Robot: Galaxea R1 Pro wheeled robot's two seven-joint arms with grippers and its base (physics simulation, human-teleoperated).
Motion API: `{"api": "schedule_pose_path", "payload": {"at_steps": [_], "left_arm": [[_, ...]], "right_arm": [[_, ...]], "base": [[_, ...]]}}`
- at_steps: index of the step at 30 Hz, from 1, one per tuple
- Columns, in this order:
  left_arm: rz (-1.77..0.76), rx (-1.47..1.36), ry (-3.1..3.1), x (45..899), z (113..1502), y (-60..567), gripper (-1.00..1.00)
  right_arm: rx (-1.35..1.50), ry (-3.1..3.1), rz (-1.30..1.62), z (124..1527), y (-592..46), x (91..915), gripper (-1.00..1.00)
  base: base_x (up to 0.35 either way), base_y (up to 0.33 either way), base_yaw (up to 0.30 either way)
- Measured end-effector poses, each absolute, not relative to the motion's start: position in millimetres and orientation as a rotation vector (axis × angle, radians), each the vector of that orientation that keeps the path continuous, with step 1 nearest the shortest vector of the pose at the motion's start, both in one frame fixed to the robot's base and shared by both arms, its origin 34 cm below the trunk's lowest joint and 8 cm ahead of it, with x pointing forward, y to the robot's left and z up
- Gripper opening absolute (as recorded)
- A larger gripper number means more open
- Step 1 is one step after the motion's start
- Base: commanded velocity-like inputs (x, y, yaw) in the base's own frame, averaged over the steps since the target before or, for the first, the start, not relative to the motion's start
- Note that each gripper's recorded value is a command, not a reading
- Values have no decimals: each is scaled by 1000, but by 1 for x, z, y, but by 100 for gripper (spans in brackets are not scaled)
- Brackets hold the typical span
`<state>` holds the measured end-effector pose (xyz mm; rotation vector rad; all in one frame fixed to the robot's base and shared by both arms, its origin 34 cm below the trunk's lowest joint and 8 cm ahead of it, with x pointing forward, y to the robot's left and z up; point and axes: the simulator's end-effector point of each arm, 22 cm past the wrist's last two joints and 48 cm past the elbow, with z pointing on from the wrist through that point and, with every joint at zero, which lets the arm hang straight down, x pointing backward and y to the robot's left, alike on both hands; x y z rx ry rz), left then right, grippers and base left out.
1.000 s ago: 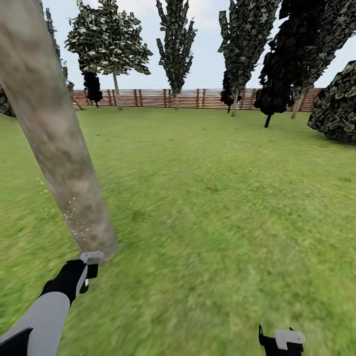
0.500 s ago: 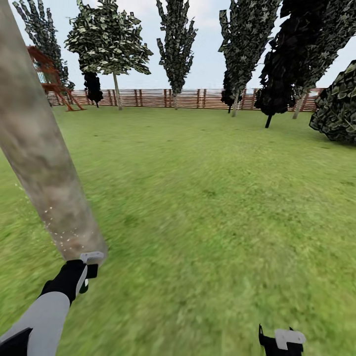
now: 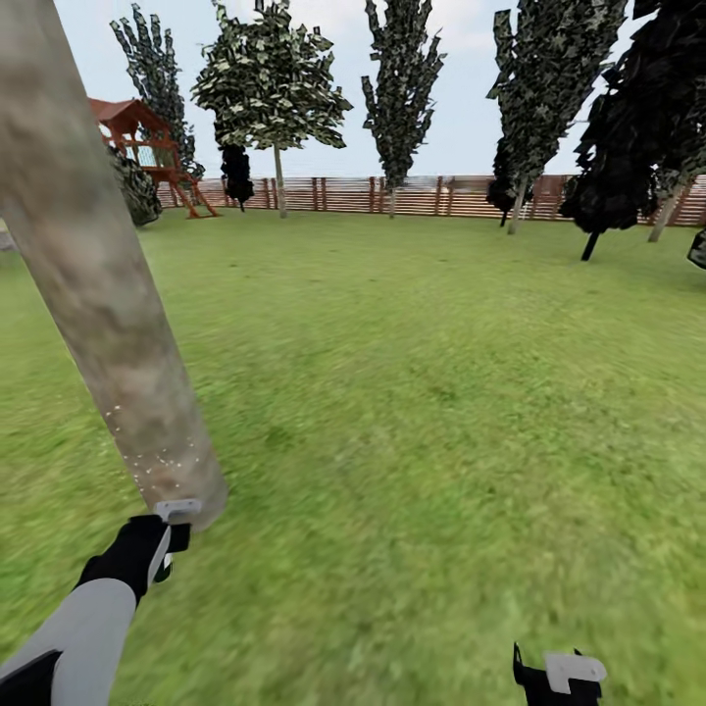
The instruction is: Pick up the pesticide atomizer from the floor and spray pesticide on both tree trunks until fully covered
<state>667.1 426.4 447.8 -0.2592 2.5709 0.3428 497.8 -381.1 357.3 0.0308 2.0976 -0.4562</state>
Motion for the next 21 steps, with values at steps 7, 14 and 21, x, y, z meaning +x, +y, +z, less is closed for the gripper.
{"api": "schedule_pose_path", "payload": {"at_steps": [7, 14, 21], "left_arm": [[411, -281, 2566, 664, 449, 434, -100], [411, -281, 2565, 664, 449, 433, -100], [409, -283, 2566, 664, 449, 433, -100]], "right_arm": [[31, 2098, -456, 357, -381, 498, 100], [31, 2098, -456, 357, -381, 498, 100], [31, 2098, -457, 357, -381, 498, 100]], "base": [[129, -245, 278], [6, -276, 276], [93, -277, 30]]}}
